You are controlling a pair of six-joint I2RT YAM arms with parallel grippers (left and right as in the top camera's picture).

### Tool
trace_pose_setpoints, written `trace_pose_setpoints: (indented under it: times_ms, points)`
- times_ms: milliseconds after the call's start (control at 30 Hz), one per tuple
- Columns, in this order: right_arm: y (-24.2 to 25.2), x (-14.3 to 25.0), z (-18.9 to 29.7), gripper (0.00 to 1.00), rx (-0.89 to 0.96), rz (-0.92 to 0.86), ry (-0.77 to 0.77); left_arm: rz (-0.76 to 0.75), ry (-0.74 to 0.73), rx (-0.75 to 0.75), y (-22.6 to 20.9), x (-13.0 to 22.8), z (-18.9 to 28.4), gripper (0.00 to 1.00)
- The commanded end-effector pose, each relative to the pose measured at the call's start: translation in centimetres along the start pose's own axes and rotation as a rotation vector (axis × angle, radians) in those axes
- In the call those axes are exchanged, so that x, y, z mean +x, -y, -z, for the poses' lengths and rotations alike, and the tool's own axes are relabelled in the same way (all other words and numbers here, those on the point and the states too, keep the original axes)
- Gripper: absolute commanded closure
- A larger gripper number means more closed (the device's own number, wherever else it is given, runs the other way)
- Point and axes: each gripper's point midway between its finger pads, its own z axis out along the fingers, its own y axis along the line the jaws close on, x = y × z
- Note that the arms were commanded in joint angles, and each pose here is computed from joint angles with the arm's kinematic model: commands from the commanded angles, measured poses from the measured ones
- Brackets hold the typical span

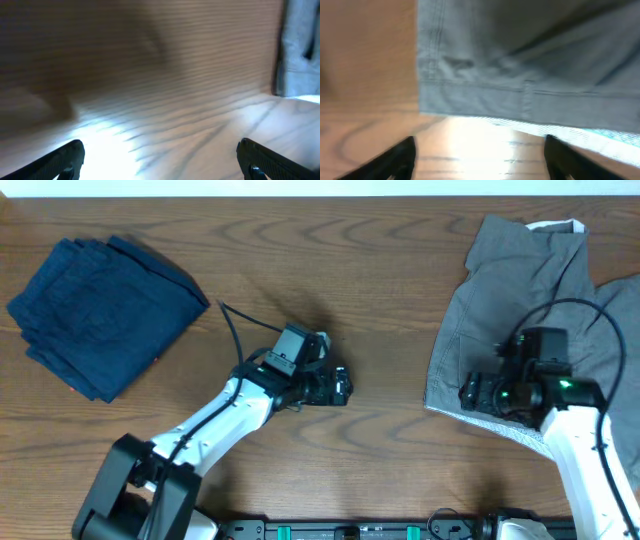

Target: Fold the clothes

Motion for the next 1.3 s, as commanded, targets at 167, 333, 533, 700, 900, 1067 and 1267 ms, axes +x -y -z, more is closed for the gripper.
trace_pose_setpoints:
  times_ms: [167, 333, 533, 700, 900, 1067, 1267]
  points:
    - [0.4, 0.9, -3.1, 0.54, 0.107, 0.021, -0.096, 0.103, 0.179, -0.158, -4.7, -3.5, 5.8, 0.02]
    - [-0.2, 1.1, -5.4, 0.65, 0.114, 0.025, -0.142, 0.157, 0.251, -0.164, -6.0, -4.5, 8.6, 0.02]
    - [-1.8, 1.5, -8.5, 0.64, 0.103, 0.065, -0.183, 0.184, 0.255, -0.177, -6.7, -4.3, 9.6, 0.02]
    - [-5.4, 1.8, -10.9, 0.62, 0.003, 0.137, -0.192, 0.189, 0.238, -0.184, -6.9, -3.8, 9.5, 0.02]
    - [-11.6, 1.5, -12.1, 0.61, -0.209, 0.239, -0.143, 0.190, 0.238, -0.184, -6.9, -3.8, 9.5, 0.02]
    - [-15.9, 1.5, -11.8, 0.57, -0.319, 0.340, -0.081, 0.187, 0.245, -0.181, -6.8, -4.0, 9.5, 0.02]
    - [-16.9, 0.3, -10.2, 0.50, -0.306, 0.364, -0.042, 0.181, 0.268, -0.170, -6.6, -4.6, 9.6, 0.02]
